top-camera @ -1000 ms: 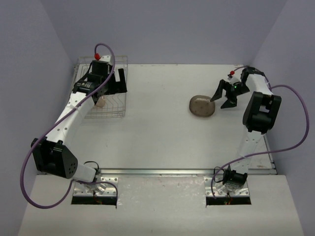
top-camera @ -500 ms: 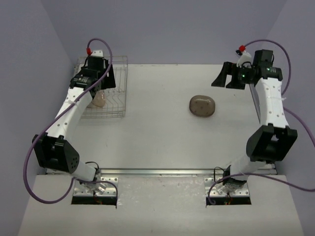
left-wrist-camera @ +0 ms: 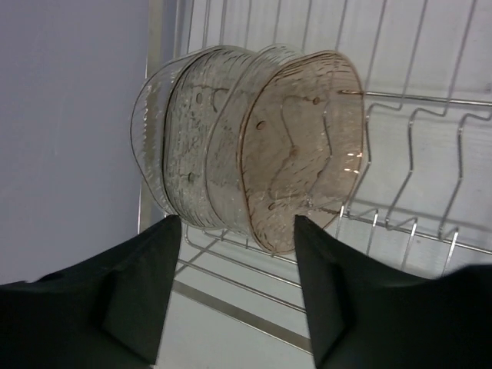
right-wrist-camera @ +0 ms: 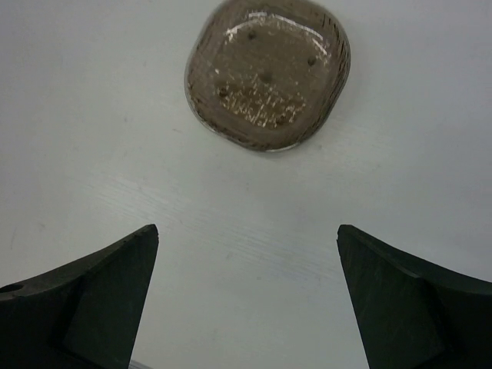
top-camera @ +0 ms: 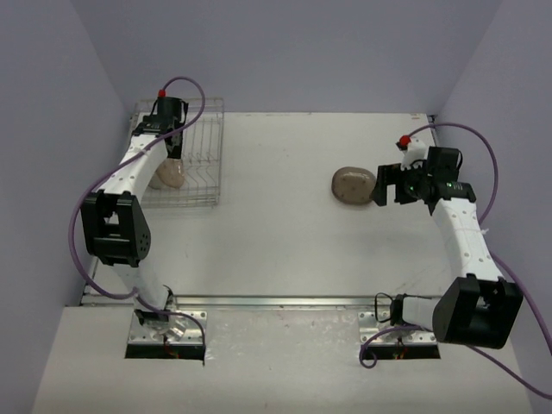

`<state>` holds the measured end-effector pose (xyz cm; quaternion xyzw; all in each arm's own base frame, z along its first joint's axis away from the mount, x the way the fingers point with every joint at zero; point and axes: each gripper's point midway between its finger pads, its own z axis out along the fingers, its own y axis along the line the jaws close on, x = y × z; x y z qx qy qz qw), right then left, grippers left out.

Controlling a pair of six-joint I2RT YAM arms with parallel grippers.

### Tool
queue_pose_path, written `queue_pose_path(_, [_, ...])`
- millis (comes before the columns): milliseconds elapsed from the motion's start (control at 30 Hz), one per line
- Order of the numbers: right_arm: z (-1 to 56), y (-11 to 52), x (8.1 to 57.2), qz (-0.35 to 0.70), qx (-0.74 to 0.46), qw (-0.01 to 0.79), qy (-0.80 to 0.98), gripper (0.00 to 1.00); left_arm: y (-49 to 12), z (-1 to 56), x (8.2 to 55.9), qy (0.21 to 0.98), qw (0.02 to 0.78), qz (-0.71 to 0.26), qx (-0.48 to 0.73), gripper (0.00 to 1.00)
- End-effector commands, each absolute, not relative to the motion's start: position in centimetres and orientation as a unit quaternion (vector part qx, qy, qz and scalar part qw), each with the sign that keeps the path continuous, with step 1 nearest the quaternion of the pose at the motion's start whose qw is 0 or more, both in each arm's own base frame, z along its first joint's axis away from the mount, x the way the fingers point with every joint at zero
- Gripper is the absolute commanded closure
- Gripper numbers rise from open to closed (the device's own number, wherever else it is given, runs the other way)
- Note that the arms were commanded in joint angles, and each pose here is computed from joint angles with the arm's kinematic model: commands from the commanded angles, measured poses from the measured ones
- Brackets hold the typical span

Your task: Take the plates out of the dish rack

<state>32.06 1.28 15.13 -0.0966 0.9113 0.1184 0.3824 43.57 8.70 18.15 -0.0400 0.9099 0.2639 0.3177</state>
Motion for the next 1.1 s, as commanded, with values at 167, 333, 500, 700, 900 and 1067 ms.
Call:
queue_pose_path(167, [16.3, 0.3, 32.9, 0.082, -0.105, 0.435, 0.891, 0.01, 10.5, 17.2, 44.1, 0.903, 0.33, 0.258, -0.093, 0.53])
queue_pose_path(333, [16.0, 0.6, 32.9, 0.092, -0.1, 0.428, 0.893, 0.01, 10.1, 17.7, 44.6, 0.902, 0.343, 0.243, -0.099, 0.58])
queue_pose_path(500, [15.4, 0.9, 32.7, 0.106, -0.092, 0.418, 0.897, 0.01, 9.7, 17.1, 44.5, 0.906, 0.339, 0.235, -0.097, 0.65])
queue_pose_path(700, [15.5, 1.1, 32.9, 0.113, -0.087, 0.415, 0.898, 0.01, 10.0, 15.9, 44.5, 0.907, 0.327, 0.244, -0.101, 0.68])
queue_pose_path(900, [15.3, 1.1, 32.9, 0.113, -0.086, 0.411, 0.901, 0.01, 10.0, 14.3, 44.7, 0.911, 0.314, 0.246, -0.103, 0.69])
queue_pose_path(1067, [15.2, 1.2, 32.8, 0.117, -0.083, 0.408, 0.902, 0.01, 10.2, 13.2, 45.1, 0.912, 0.308, 0.251, -0.108, 0.74])
